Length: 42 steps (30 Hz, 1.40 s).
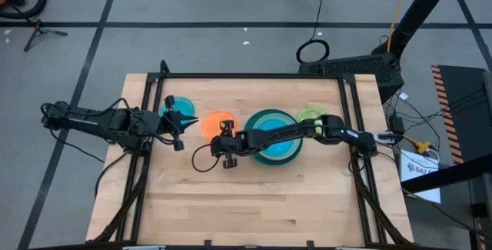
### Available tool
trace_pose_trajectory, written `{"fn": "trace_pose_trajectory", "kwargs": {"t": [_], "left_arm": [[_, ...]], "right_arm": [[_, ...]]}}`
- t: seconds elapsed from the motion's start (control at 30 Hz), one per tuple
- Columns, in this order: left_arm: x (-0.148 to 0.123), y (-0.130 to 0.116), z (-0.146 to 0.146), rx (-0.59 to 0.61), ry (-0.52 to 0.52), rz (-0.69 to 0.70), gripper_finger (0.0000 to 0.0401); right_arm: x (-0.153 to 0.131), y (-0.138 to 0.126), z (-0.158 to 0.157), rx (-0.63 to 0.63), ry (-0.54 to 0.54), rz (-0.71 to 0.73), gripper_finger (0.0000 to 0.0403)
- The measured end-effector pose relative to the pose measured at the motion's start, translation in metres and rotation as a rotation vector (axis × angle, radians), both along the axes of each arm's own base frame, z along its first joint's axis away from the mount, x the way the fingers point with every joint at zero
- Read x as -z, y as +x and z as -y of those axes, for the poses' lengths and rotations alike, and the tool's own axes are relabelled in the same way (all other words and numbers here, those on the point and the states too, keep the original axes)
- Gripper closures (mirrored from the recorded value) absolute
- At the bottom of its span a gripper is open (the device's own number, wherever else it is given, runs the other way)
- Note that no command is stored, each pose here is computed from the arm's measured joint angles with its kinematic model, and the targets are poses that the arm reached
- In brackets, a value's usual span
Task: Stack plastic plates
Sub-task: Stack the orange plate on top of the blue plate
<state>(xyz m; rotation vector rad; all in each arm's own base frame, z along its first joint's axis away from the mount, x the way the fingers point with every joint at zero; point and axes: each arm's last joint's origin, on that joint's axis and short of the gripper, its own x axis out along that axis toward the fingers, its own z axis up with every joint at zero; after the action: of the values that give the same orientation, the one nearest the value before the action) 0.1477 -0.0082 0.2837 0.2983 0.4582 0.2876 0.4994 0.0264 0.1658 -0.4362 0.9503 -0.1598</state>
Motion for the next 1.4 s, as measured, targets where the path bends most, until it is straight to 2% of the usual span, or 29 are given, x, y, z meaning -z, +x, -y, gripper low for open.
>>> {"fn": "trace_pose_trajectory", "kwargs": {"t": [0.27,0.47,0.73,1.13,1.4], "left_arm": [[0.0,0.0,0.0,0.0,-0.001,-0.001,0.0366],[0.0,0.0,0.0,0.0,-0.001,-0.001,0.0366],[0.0,0.0,0.0,-0.002,-0.008,0.003,0.0366],[0.0,0.0,0.0,-0.007,-0.017,0.005,0.0366],[0.0,0.0,0.0,-0.007,-0.019,0.006,0.0366]], "right_arm": [[-0.038,-0.009,0.001,0.001,-0.001,0.056,0.0402],[-0.067,-0.026,-0.005,0.034,-0.057,0.033,0.0402],[-0.1,-0.062,-0.008,0.155,0.02,-0.06,0.0403],[-0.106,-0.11,-0.021,0.419,0.087,-0.3,0.0403],[-0.104,-0.121,-0.044,0.462,0.164,-0.366,0.0403]]}}
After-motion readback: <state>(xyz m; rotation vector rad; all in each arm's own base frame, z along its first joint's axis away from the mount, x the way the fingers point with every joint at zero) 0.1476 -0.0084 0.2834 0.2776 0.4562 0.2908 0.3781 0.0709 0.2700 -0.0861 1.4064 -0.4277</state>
